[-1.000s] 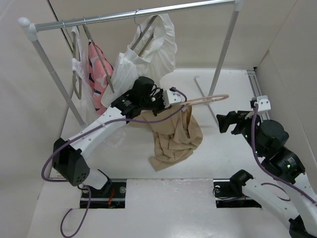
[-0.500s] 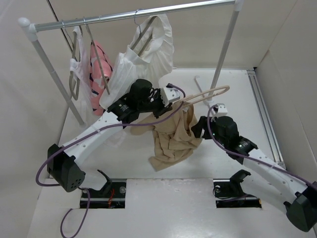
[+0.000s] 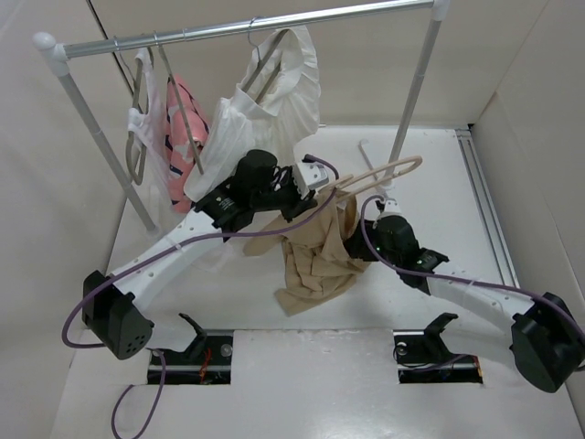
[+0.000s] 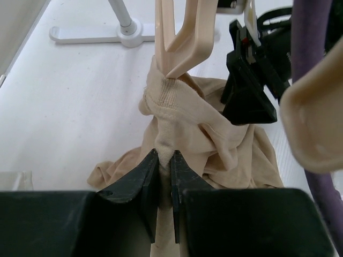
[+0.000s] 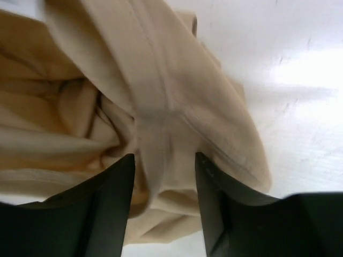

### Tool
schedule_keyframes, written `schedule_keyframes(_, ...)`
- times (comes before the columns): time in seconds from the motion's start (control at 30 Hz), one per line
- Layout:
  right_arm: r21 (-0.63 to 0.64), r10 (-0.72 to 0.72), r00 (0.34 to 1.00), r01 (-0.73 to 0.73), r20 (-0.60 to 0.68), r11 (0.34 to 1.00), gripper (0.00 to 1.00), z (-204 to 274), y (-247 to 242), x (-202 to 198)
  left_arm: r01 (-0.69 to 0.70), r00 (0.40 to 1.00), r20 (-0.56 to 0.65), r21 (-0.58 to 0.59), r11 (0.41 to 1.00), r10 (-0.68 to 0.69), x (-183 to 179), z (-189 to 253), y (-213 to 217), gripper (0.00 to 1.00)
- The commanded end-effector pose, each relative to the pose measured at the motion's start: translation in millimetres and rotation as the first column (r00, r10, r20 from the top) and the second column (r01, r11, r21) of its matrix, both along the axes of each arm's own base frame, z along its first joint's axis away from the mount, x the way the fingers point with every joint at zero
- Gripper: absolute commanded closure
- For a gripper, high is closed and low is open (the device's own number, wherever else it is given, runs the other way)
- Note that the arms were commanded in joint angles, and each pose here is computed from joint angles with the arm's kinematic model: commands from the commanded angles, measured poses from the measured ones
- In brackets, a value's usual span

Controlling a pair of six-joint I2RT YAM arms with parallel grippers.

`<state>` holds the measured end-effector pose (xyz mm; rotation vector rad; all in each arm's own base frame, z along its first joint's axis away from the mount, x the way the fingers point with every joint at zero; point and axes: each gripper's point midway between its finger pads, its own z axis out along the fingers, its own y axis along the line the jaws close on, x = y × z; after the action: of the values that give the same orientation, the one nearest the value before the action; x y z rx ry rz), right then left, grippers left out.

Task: Place the t-shirt on the hanger
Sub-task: Place tshirt on hanger

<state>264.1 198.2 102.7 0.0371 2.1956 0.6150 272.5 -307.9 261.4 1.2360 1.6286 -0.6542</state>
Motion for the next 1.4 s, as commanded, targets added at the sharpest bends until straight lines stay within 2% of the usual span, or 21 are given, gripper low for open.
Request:
schedule_keyframes(0.0,0.032,-0.019,1.000,0.019,-0.010,0.999,0.49,-8,6,-1,-0.017,0.998,0.054,-0.134,0.991,0.024,0,45,1,1.00)
schedule_keyframes(0.07,0.012,-0.025,0.998,0.026,-0.049,1.000,0.61,-22,4,-4,-0.038,0.998,0.035,-0.155,0.987,0.044,5,45,4,1.00)
schedule_keyframes(0.1,0.001,-0.026,0.998,0.026,-0.064,1.000,0.81,-29,2,-7,-0.039,0.998,0.042,-0.171,0.984,0.047,4,51,5,1.00)
schedule_keyframes(0.13,0.005,-0.018,0.998,0.019,-0.067,1.000,0.93,-29,4,-8,-0.039,0.998,0.042,-0.172,0.984,0.047,4,51,5,1.00)
schedule_keyframes(0.17,0.005,-0.018,0.998,0.019,-0.067,1.000,1.00,-29,4,-8,-0.036,0.998,0.044,-0.162,0.986,0.044,4,47,5,1.00)
schedule_keyframes(0.3,0.021,-0.088,0.995,0.088,-0.038,0.996,1.00,-20,-22,-6,-0.016,0.996,0.089,-0.099,0.995,0.025,0,34,17,1.00)
schedule_keyframes(0.37,0.002,-0.154,0.988,0.154,-0.019,0.988,1.00,-14,-45,-5,0.036,0.992,0.126,-0.026,0.999,-0.033,-10,20,25,1.00)
schedule_keyframes(0.4,-0.037,-0.214,0.976,0.213,-0.037,0.976,1.00,-17,-70,-6,0.084,0.977,0.193,0.035,0.996,-0.090,-13,12,30,1.00)
schedule_keyframes(0.43,-0.025,-0.226,0.974,0.227,0.031,0.974,1.00,7,-81,-4,0.107,0.977,0.174,0.100,0.989,-0.123,-20,-11,37,1.00)
schedule_keyframes(0.5,-0.089,-0.279,0.959,0.282,0.040,0.955,1.00,15,-110,-11,0.120,0.967,0.206,0.166,0.979,-0.153,-24,-24,48,1.00)
schedule_keyframes(0.53,-0.102,-0.305,0.946,0.316,0.110,0.943,1.00,39,-129,-7,0.126,0.963,0.209,0.202,0.971,-0.168,-26,-36,53,1.00)
schedule_keyframes(0.63,-0.176,-0.316,0.940,0.336,0.129,0.925,1.00,60,-154,-11,0.140,0.959,0.207,0.245,0.959,-0.193,-29,-47,61,1.00)
schedule_keyframes(0.77,-0.308,-0.268,0.956,0.292,0.119,0.905,1.00,72,-169,-11,0.200,0.943,0.198,0.307,0.930,-0.269,-34,-55,64,1.00)
schedule_keyframes(0.8,-0.322,-0.260,0.959,0.284,0.117,0.903,1.00,75,-169,-10,0.234,0.944,0.150,0.330,0.914,-0.295,-40,-65,66,1.00)
schedule_keyframes(0.87,-0.355,-0.274,0.956,0.295,0.108,0.887,1.00,76,-176,-6,0.290,0.929,0.133,0.311,0.905,-0.344,-43,-60,67,1.00)
schedule_keyframes(1.03,-0.386,-0.283,0.953,0.301,0.103,0.872,1.00,77,-186,-4,0.335,0.922,0.088,0.309,0.890,-0.377,-51,-65,72,1.00)
schedule_keyframes(1.13,-0.370,-0.260,0.952,0.303,0.162,0.878,1.00,96,-184,-5,0.307,0.933,0.076,0.345,0.887,-0.352,-45,-70,77,1.00)
schedule_keyframes(1.27,-0.348,-0.112,0.954,0.209,0.279,0.914,1.00,135,-166,1,0.228,0.965,0.041,0.364,0.903,-0.260,-26,-83,77,1.00)
schedule_keyframes(1.37,-0.356,0.062,0.951,0.053,0.303,0.933,1.00,149,-140,4,0.162,0.978,0.054,0.401,0.902,-0.199,-12,-80,67,1.00)
